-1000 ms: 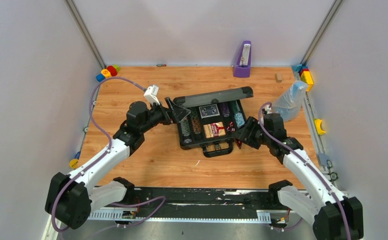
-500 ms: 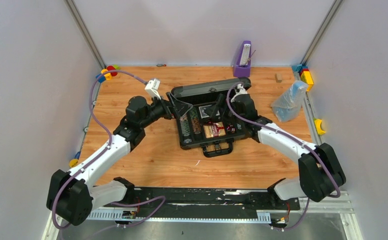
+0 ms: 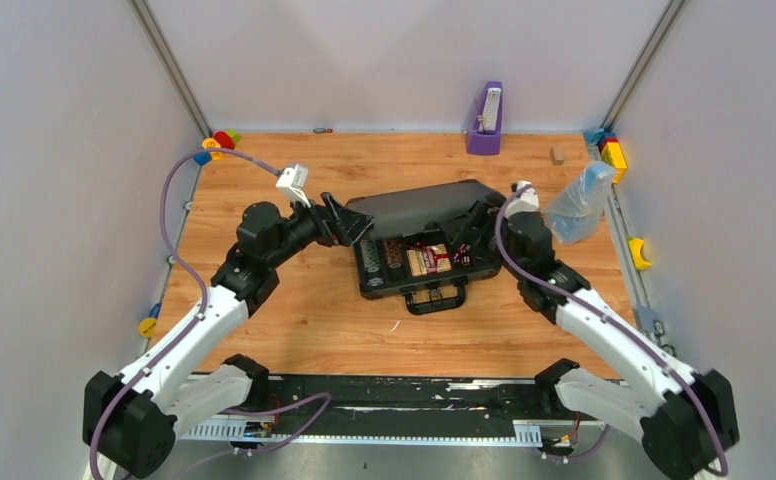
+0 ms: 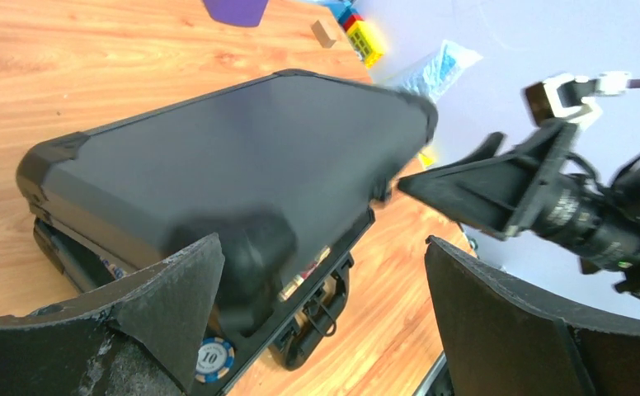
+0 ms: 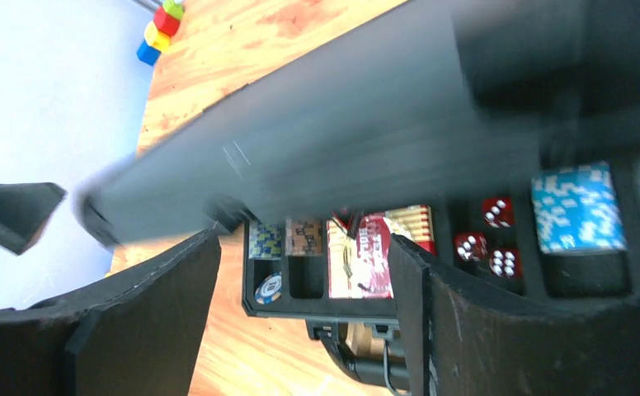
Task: Pack up texas hold em set
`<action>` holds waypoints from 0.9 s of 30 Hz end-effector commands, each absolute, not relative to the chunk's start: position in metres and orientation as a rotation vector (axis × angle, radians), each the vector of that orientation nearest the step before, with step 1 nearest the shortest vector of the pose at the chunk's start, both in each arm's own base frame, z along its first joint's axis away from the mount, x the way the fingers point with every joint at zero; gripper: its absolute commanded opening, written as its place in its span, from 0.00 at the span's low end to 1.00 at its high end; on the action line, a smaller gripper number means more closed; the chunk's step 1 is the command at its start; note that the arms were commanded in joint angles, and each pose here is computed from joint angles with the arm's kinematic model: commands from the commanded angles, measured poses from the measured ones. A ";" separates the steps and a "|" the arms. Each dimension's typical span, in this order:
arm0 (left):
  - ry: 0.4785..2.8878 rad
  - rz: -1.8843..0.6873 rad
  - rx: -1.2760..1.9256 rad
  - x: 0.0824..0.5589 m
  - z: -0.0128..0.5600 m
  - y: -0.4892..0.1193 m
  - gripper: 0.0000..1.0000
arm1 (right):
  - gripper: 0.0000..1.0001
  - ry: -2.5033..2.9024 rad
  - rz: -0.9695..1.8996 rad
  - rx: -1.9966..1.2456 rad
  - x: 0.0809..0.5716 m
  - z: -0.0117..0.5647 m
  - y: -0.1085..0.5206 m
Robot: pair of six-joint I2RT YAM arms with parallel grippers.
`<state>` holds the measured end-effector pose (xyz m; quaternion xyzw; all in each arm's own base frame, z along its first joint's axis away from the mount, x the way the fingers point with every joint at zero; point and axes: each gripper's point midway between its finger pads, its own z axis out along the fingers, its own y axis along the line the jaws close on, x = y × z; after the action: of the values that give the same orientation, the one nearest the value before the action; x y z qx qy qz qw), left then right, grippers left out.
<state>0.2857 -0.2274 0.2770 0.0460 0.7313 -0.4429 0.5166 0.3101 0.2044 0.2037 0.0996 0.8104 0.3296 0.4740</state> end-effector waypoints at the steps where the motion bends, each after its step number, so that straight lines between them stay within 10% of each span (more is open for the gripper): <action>1: 1.772 -1.039 0.139 0.269 0.272 -0.218 1.00 | 0.73 1.919 0.715 0.271 0.284 0.215 0.169; 9: 1.857 -0.941 0.171 0.255 0.257 -0.203 0.99 | 0.79 1.992 0.633 0.368 0.251 0.190 0.137; 19: 2.011 -0.927 0.419 0.266 0.216 -0.265 0.77 | 0.58 2.322 0.737 0.394 0.210 0.098 0.160; 27: 2.167 -0.602 0.245 0.284 0.175 -0.233 0.87 | 0.91 2.162 0.407 0.439 0.260 0.158 0.105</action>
<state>0.2716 -0.2644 0.1823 0.1421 0.8499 -0.3185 0.3951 0.2194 0.1284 0.0986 0.1690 0.8990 0.2026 0.3497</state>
